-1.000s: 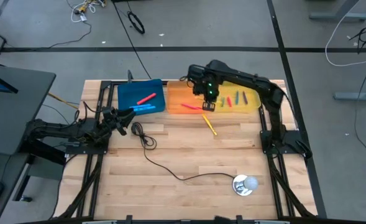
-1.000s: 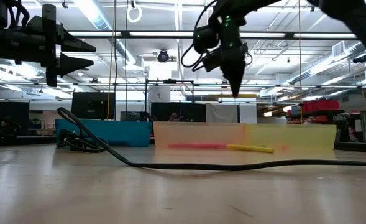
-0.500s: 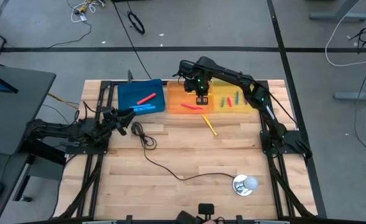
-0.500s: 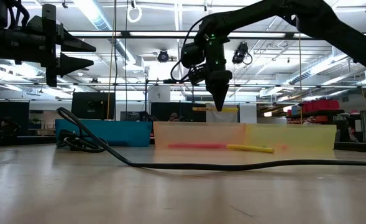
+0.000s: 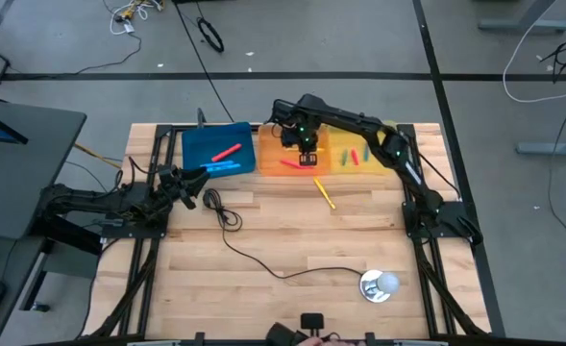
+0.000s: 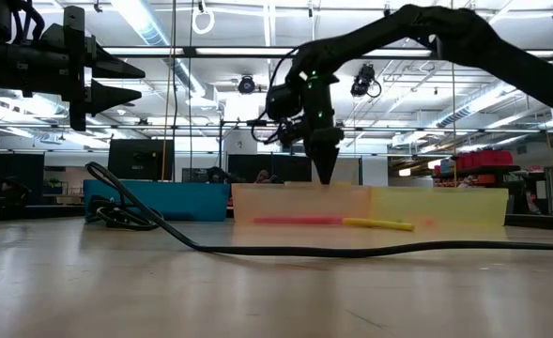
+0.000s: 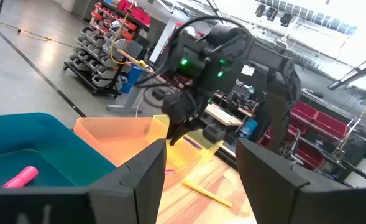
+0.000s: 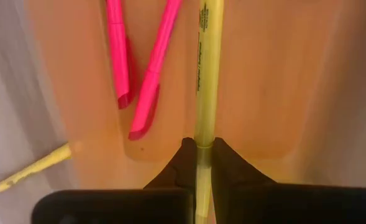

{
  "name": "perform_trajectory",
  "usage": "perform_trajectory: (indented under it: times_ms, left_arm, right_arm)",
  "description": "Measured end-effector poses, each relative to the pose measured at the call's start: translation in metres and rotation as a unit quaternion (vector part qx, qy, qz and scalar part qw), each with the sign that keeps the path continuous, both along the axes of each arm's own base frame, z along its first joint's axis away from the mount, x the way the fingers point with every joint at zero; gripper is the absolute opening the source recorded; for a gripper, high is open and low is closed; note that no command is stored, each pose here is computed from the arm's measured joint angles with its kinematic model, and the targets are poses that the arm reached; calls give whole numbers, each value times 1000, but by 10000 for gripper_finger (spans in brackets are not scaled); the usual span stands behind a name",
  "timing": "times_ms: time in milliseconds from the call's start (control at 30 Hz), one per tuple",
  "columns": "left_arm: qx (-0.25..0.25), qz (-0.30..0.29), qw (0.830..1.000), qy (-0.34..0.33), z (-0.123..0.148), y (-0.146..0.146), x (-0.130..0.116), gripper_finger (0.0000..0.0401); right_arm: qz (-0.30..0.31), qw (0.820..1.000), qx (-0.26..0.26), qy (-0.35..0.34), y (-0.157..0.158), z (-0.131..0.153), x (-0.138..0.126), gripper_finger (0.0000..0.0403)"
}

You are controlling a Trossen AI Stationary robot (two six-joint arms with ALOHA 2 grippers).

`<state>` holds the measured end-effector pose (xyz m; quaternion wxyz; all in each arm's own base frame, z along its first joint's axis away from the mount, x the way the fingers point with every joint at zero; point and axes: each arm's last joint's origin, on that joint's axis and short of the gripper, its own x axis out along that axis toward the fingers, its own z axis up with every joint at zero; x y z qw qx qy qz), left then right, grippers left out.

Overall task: Pick & Place Markers
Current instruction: Put the right large yellow pen into the orange bin

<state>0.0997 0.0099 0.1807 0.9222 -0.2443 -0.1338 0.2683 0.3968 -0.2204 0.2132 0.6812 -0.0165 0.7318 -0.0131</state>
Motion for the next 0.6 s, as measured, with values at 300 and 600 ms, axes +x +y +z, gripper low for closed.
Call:
perform_trajectory:
  times_ms: [300, 600]
  left_arm:
    - [0, 0, 1000, 0, 0, 0, 0, 200]
    - [0, 0, 1000, 0, 0, 0, 0, 200]
  right_arm:
    - [13, 1000, 14, 2, -6, -35, 12, 13]
    - [13, 1000, 17, -9, -10, -48, 17, 13]
